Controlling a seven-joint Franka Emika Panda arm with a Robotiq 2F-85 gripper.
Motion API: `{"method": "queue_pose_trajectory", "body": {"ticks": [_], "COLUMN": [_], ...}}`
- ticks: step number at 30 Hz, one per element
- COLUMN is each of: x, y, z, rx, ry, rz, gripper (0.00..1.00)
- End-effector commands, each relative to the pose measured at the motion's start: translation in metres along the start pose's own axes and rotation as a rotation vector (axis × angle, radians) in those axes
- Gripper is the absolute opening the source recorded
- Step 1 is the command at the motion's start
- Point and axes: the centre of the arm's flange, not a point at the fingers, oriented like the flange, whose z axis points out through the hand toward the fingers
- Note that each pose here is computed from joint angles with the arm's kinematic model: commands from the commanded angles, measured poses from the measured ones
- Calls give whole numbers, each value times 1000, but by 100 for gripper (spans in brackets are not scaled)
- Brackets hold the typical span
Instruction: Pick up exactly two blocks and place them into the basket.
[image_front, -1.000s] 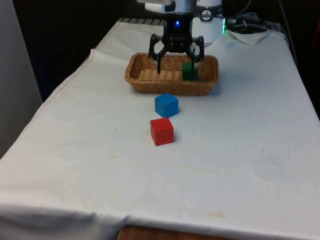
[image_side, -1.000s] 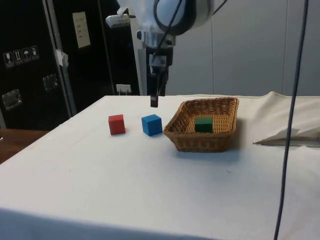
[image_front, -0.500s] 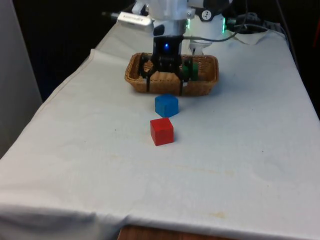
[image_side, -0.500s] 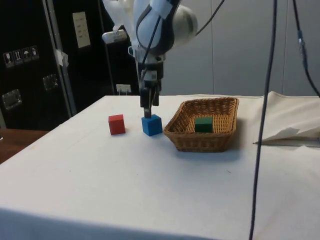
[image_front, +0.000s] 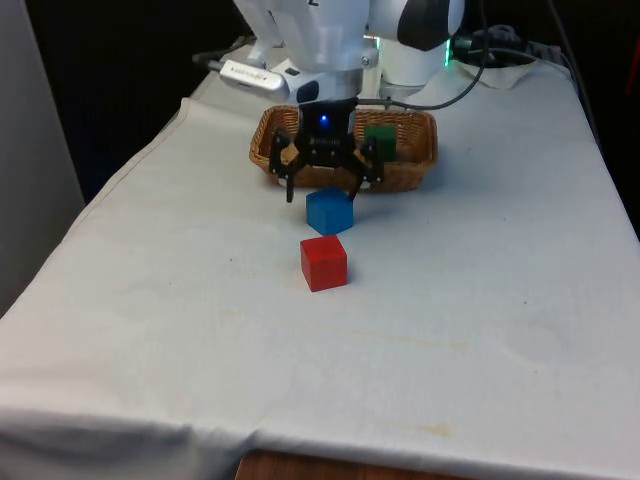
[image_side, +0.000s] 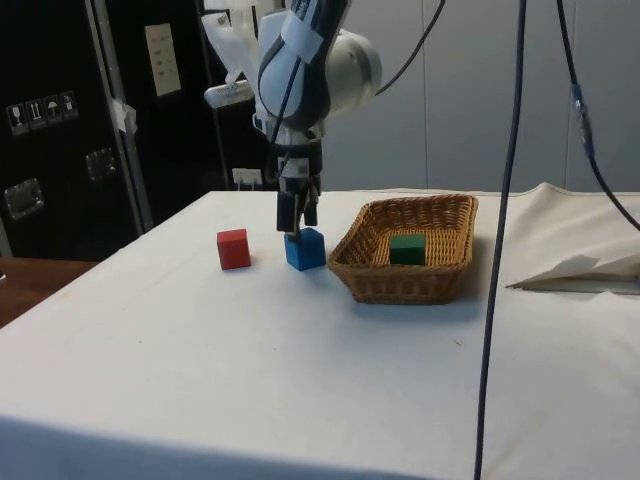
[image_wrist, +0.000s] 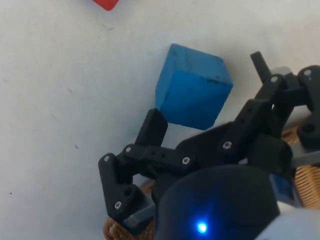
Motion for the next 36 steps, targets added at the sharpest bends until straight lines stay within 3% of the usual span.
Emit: {"method": "queue_pose_trajectory", "body": {"ticks": [1, 3, 4, 5, 11, 12, 17, 21, 22, 23, 30, 31, 32, 36], "x": [1, 0, 0, 1, 1, 1, 1, 4, 1, 4, 12, 11, 13, 15], "y": [0, 2, 1, 3, 13, 13, 18, 16, 18, 16, 13, 15, 13, 10], "z": [1, -1, 0, -3, -18, -16, -25, -23, -23, -22, -13, -13, -12, -7], "rx": [20, 28, 12, 30, 53, 41, 76, 88, 72, 91, 115, 98, 119, 143], "ry": [1, -2, -2, 0, 0, -3, -2, -5, -6, -6, -10, -11, -10, -14], "rz": [-2, 1, 1, 1, -1, 1, -3, -8, -5, -9, -21, -17, -21, -29], "gripper": [100, 100, 100, 100, 100, 100, 100, 100, 100, 100, 100, 100, 100, 100]}}
